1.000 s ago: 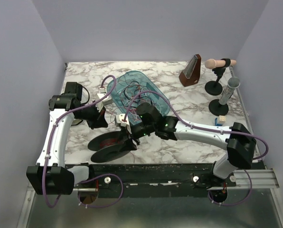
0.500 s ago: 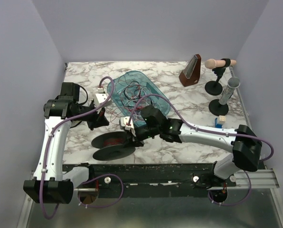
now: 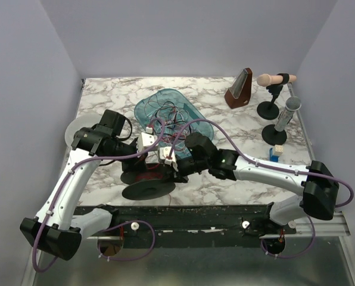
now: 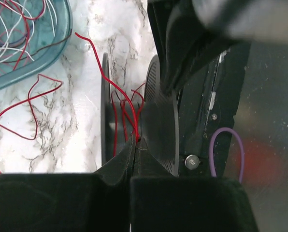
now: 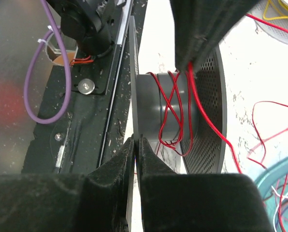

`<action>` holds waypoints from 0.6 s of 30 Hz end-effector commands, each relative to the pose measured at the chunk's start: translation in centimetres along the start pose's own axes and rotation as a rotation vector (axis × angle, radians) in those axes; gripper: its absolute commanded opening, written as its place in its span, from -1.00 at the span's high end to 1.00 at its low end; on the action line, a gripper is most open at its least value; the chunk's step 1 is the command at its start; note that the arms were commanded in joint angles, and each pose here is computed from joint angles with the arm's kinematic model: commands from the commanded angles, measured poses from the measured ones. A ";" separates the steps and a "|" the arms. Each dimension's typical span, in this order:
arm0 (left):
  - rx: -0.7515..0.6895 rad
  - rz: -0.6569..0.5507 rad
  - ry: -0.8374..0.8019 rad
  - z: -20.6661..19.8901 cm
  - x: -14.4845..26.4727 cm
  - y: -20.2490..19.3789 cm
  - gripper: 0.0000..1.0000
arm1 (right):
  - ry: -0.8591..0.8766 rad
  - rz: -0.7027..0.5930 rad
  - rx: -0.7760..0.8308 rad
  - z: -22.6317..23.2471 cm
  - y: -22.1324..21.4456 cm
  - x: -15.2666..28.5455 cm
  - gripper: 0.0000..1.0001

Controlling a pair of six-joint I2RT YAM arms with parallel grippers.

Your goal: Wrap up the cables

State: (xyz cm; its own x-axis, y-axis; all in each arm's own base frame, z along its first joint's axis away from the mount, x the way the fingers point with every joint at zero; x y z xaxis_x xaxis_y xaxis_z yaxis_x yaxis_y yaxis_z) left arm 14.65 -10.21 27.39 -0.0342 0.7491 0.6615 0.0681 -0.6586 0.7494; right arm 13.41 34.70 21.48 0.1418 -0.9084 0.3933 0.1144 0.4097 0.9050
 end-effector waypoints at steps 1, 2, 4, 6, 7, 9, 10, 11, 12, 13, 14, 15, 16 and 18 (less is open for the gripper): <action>0.094 0.150 -0.091 -3.8 0.5 -2.6 1.00 | -0.040 0.016 0.003 -0.5 -1.2 1.5 0.74; 0.087 0.151 -0.093 -3.9 0.5 -2.7 1.00 | -0.037 0.016 0.013 -0.3 -1.3 1.6 0.74; 0.078 0.150 -0.097 -4.1 0.4 -2.9 1.00 | -0.035 0.013 0.033 -0.3 -1.3 1.8 0.74; 0.077 0.156 -0.101 -4.1 0.3 -3.1 1.00 | -0.034 0.007 0.046 -0.3 -1.2 2.1 0.74; 0.077 0.164 -0.103 -4.1 0.2 -3.3 1.00 | -0.033 0.007 0.050 -0.4 -1.3 2.2 0.73; 0.070 0.172 -0.100 -3.9 0.1 -3.5 1.00 | -0.034 0.006 0.049 -0.4 -1.4 2.4 0.67; 0.069 0.171 -0.089 -3.6 -0.1 -3.5 1.00 | -0.036 0.005 0.045 -0.5 -1.4 2.4 0.63; 0.070 0.173 -0.079 -3.5 -0.2 -3.7 1.00 | -0.032 0.005 0.042 -0.5 -1.4 2.4 0.56; 0.070 0.168 -0.070 -3.2 -0.4 -3.7 1.00 | -0.032 0.004 0.037 -0.6 -1.3 2.4 0.47; 0.073 0.168 -0.070 -3.1 -0.5 -3.8 1.00 | -0.031 0.001 0.033 -0.6 -1.2 2.4 0.42; 0.075 0.165 -0.067 -3.0 -0.7 -3.8 1.00 | -0.030 -0.003 0.033 -0.5 -1.0 2.4 0.37; 0.074 0.165 -0.071 -2.9 -0.9 -3.9 1.00 | -0.032 -0.006 0.025 -0.5 -0.8 2.5 0.30; 0.079 0.170 -0.070 -2.8 -1.0 -4.1 1.00 | -0.037 -0.010 0.019 -0.5 -0.5 2.6 0.23; 0.073 0.181 -0.060 -2.6 -1.1 -4.3 1.00 | -0.030 -0.027 0.016 -0.4 0.1 2.9 0.16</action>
State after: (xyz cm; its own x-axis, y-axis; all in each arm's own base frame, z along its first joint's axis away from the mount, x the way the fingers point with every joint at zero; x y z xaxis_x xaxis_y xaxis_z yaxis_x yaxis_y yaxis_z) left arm 13.02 -9.12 24.19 -0.0042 0.6690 0.7432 0.0859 -0.7402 0.6668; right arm 14.32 32.41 20.94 0.1008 -0.9093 0.4037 0.0962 0.4128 0.9057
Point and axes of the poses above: each gripper's point midway between its finger pads, its own x axis back along the fingers, its own z axis along the line the jaws close on, y = z × x, the point moved 7 cm from there along x, back along the fingers, and after that the axes turned 11 degrees about -x, right-handed, at the moved point
